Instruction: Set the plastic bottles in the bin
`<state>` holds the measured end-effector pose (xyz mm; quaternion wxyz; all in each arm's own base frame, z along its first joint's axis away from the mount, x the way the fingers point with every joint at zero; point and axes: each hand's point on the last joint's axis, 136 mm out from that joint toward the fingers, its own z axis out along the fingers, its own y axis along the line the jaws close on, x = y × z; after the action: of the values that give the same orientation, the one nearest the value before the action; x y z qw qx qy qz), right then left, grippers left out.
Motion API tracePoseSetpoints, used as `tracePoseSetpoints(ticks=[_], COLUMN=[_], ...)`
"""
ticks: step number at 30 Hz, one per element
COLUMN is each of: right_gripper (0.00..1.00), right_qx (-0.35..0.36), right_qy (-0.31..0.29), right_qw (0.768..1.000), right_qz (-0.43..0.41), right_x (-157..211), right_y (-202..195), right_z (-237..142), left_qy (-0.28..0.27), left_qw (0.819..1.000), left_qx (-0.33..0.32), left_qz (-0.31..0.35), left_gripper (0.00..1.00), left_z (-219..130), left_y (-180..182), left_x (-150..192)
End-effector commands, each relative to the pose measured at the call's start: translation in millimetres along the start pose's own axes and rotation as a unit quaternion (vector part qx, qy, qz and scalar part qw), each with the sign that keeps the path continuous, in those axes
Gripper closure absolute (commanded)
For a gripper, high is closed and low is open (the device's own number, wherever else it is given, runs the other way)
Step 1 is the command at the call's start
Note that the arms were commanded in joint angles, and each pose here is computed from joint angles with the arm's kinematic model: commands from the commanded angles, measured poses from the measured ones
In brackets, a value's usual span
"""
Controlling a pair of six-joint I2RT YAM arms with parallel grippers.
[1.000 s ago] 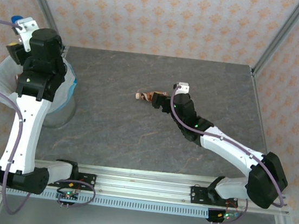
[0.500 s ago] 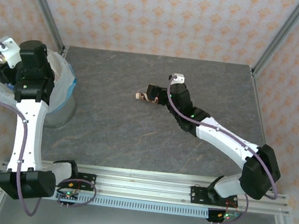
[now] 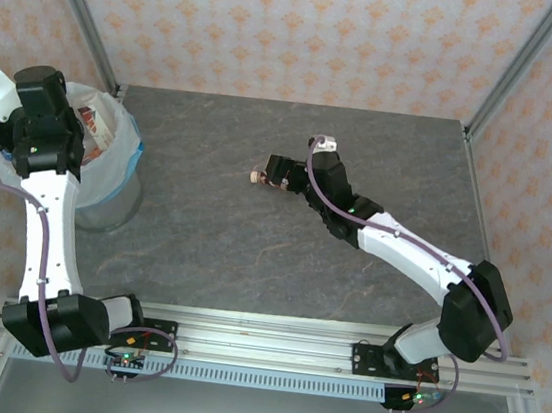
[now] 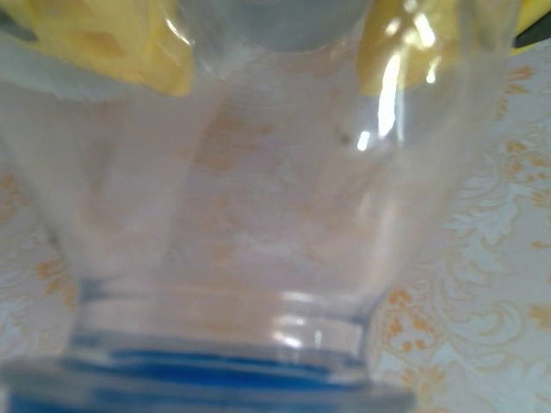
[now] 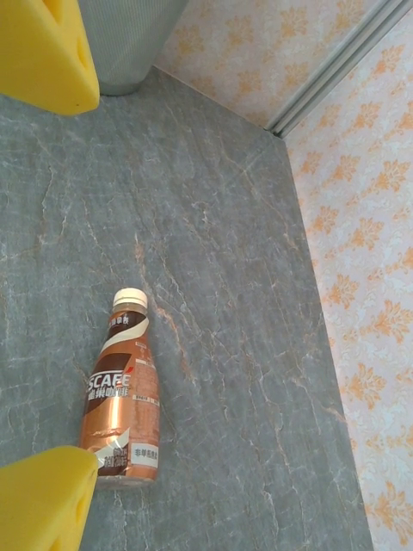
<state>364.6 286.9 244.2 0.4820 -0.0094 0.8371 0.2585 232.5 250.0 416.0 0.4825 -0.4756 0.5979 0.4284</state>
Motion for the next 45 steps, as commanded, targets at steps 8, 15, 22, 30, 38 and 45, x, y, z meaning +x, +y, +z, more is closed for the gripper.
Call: tracePoseSetpoints(ticks=[8, 15, 22, 30, 38, 45], right_gripper=[0.01, 0.01, 0.01, 0.01, 0.01, 0.01], right_qx=[-0.015, -0.012, -0.01, -0.006, 0.034, 0.072], right_qy=[0.009, 0.011, 0.015, 0.019, 0.019, 0.097], right_qw=[1.0, 1.0, 1.0, 1.0, 0.999, 0.989], right_qz=[0.009, 0.009, 0.008, 0.004, -0.024, -0.088], right_x=[-4.1, -1.9, 0.7, 4.2, 4.7, 17.1], right_y=[12.4, 11.2, 9.7, 5.3, -13.3, -54.3], right_z=[12.6, 14.9, 14.8, 10.1, 9.0, 26.5], left_qy=[0.012, -0.017, 0.02, 0.074, 0.141, 0.18], left_qw=[0.993, 0.994, 0.998, 0.996, 0.986, 0.947], left_qx=[0.108, 0.084, 0.008, 0.005, 0.085, 0.266], left_qz=[-0.051, -0.068, -0.058, -0.043, -0.03, -0.026], left_gripper=[0.53, 0.51, 0.36, 0.07, 0.0, 0.0], left_z=[-13.4, -2.0, 13.3, 16.5, 4.5, -57.4], left_y=[-42.0, -46.1, -30.0, -34.9, -63.9, -123.2], left_x=[-10.8, -4.7, 28.5, 39.3, 56.5, 70.6])
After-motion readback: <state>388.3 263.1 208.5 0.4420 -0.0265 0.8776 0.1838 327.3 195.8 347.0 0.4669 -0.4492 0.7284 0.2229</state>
